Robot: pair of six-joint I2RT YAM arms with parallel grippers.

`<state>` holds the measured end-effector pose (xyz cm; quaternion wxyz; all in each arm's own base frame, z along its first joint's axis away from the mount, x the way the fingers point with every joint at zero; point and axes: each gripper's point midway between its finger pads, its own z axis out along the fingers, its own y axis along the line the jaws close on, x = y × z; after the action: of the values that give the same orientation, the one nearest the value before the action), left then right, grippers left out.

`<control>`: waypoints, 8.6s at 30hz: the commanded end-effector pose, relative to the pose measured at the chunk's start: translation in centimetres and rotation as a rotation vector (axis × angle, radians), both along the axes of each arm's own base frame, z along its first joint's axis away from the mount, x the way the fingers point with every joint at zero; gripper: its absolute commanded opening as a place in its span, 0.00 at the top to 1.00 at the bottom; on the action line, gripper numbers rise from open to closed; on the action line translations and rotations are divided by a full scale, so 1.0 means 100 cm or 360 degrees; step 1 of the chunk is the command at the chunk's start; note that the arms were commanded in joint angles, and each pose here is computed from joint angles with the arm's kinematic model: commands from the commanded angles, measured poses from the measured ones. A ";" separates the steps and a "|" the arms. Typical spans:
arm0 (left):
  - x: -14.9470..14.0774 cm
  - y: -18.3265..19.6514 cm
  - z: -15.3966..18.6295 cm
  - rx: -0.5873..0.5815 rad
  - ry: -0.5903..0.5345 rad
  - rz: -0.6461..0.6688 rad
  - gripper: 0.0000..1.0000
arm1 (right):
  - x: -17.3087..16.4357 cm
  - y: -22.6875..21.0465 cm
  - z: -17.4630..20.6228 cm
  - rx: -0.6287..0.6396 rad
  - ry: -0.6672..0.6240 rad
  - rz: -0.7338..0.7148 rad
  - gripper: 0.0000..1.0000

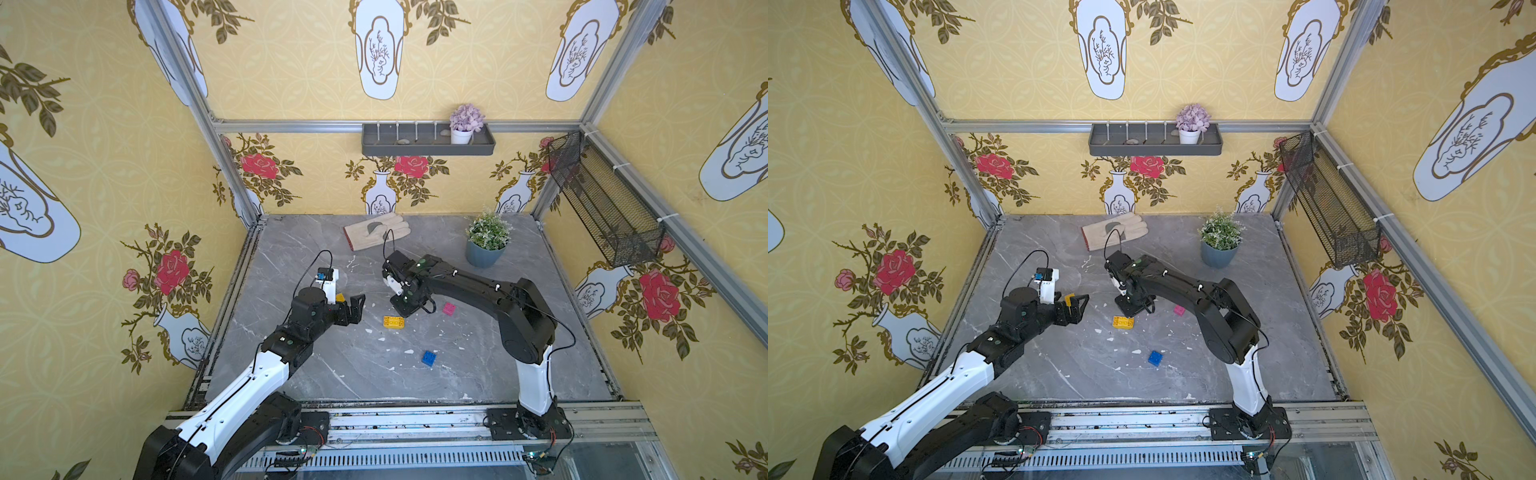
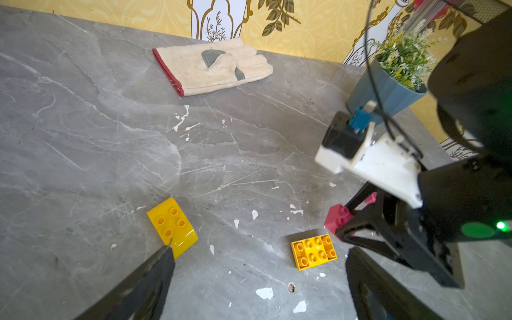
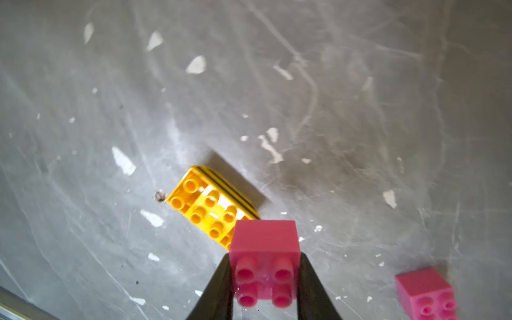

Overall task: Assemble the letter s with lego
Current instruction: Pick up the lego brick from the center of the board, then assemble the lego brick with the lego brick.

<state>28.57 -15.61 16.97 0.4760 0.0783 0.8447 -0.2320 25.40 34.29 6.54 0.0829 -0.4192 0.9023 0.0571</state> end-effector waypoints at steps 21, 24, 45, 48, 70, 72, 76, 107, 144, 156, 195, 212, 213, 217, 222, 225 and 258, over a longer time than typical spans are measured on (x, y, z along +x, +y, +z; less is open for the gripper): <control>-0.011 -0.007 0.016 0.0015 -0.0207 -0.0167 0.01 | -0.016 -0.012 0.001 0.0039 0.0129 0.1022 0.86; -0.011 -0.006 0.016 0.0026 -0.0212 -0.0162 0.01 | -0.012 -0.009 0.000 0.0024 0.0107 0.1028 0.86; -0.010 0.000 0.013 0.0091 -0.0220 -0.0128 0.01 | -0.003 0.006 -0.010 0.0024 0.0038 0.1082 0.86; -0.010 0.001 0.013 0.0095 -0.0223 -0.0122 0.01 | -0.005 0.006 -0.012 0.0030 0.0052 0.1091 0.86; -0.009 0.003 0.015 0.0115 -0.0242 -0.0113 0.01 | -0.006 0.008 -0.023 0.0020 0.0066 0.1132 0.86; -0.010 0.003 0.014 0.0116 -0.0238 -0.0115 0.01 | -0.007 0.007 -0.025 0.0020 0.0078 0.1138 0.86; -0.010 0.003 0.015 0.0114 -0.0238 -0.0113 0.01 | -0.008 0.008 -0.024 0.0021 0.0068 0.1148 0.86; -0.009 0.003 0.011 0.0128 -0.0214 -0.0108 0.01 | -0.017 0.008 -0.053 -0.0054 0.0167 0.1126 0.86; -0.008 0.007 0.011 0.0095 -0.0194 -0.0051 0.01 | -0.029 -0.023 -0.024 -0.0203 0.0225 0.0976 0.69; -0.006 0.008 0.008 0.0101 -0.0187 -0.0033 0.01 | -0.026 -0.011 -0.017 -0.0141 0.0201 0.0958 0.51; -0.005 0.012 0.004 0.0117 -0.0170 -0.0002 0.01 | -0.012 0.005 -0.021 0.0178 0.0117 0.0631 0.23; -0.004 0.013 -0.001 0.0124 -0.0149 0.0018 0.01 | -0.005 0.005 -0.027 0.0160 0.0152 0.0645 0.54; -0.003 0.013 -0.001 0.0127 -0.0145 0.0017 0.01 | -0.005 0.005 -0.028 0.0161 0.0153 0.0646 0.56; -0.003 0.013 -0.002 0.0128 -0.0141 0.0017 0.01 | -0.005 0.007 -0.028 0.0157 0.0154 0.0654 0.64; -0.003 0.012 -0.002 0.0128 -0.0140 0.0012 0.01 | -0.006 0.008 -0.033 0.0117 0.0153 0.0672 0.75; -0.003 0.012 -0.002 0.0127 -0.0139 0.0012 0.01 | -0.009 0.007 -0.037 0.0086 0.0156 0.0694 0.79; -0.003 0.014 -0.004 0.0137 -0.0129 0.0025 0.01 | -0.001 0.004 -0.046 -0.0115 0.0013 0.0772 0.55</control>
<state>28.22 -14.28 16.43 0.5038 0.1051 0.8367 -0.1874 24.99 35.44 2.53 0.0547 -0.6327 0.7700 0.0622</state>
